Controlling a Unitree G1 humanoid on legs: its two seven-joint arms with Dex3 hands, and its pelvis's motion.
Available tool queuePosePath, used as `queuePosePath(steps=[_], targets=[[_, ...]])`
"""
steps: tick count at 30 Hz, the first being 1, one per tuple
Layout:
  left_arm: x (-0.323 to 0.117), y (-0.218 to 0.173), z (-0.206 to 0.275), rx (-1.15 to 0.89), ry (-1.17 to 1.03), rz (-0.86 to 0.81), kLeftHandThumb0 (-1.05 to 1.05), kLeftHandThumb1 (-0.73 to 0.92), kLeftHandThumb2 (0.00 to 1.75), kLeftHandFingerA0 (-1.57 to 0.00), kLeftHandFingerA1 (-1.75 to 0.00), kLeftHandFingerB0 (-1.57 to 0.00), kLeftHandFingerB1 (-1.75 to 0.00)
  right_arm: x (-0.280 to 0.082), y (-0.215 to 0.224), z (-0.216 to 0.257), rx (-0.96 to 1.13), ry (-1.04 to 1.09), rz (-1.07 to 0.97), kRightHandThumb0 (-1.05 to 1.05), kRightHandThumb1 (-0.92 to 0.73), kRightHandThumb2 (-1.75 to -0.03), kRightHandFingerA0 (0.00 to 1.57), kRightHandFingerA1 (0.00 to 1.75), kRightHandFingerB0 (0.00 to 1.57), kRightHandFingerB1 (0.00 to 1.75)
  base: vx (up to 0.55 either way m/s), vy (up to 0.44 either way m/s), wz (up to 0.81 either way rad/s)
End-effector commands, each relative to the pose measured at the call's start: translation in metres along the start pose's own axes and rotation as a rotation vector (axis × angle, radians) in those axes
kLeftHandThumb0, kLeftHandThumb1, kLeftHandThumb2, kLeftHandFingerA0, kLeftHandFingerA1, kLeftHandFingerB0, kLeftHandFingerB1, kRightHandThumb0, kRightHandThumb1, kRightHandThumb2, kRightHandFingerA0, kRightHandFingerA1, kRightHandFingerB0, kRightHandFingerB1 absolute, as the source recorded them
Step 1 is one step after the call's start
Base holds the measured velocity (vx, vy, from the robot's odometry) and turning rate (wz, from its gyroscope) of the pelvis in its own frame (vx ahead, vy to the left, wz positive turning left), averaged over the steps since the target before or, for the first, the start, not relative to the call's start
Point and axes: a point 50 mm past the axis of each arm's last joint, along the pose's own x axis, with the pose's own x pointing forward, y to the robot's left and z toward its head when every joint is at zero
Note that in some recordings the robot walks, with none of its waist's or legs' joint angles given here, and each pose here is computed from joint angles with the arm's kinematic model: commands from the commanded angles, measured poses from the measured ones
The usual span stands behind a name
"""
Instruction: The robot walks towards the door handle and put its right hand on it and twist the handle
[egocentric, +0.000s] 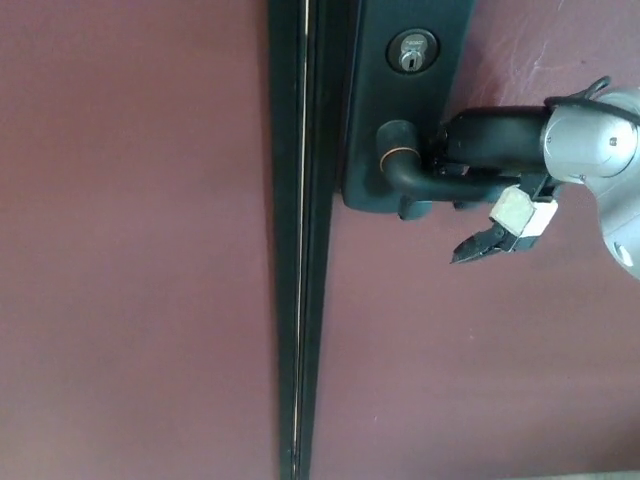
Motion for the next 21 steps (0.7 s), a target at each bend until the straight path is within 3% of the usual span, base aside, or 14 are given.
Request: queuePosePath(steps=[1,21], targets=[[-0.003,0.002,-0.007,0.029,0.013,-0.002,-0.33,0.46,0.59,-0.68,-0.76,-0.58,-0.66,-0.005,-0.006,-0.003,0.139,-0.071,-0.018,-0.71,-0.43,-0.81,0.00,0.07,0.05,0.16,0.00,0.000,0.00],[-0.007,0.001,-0.017,0.033,0.028,-0.013,-0.34,0.46,0.58,-0.69,-0.72,-0.60,-0.66,-0.021,-0.022,0.001,0.116,-0.059,-0.004,-0.75,-0.44,-0.82,0.00,0.03,0.02,0.10,0.00,0.000,0.00]])
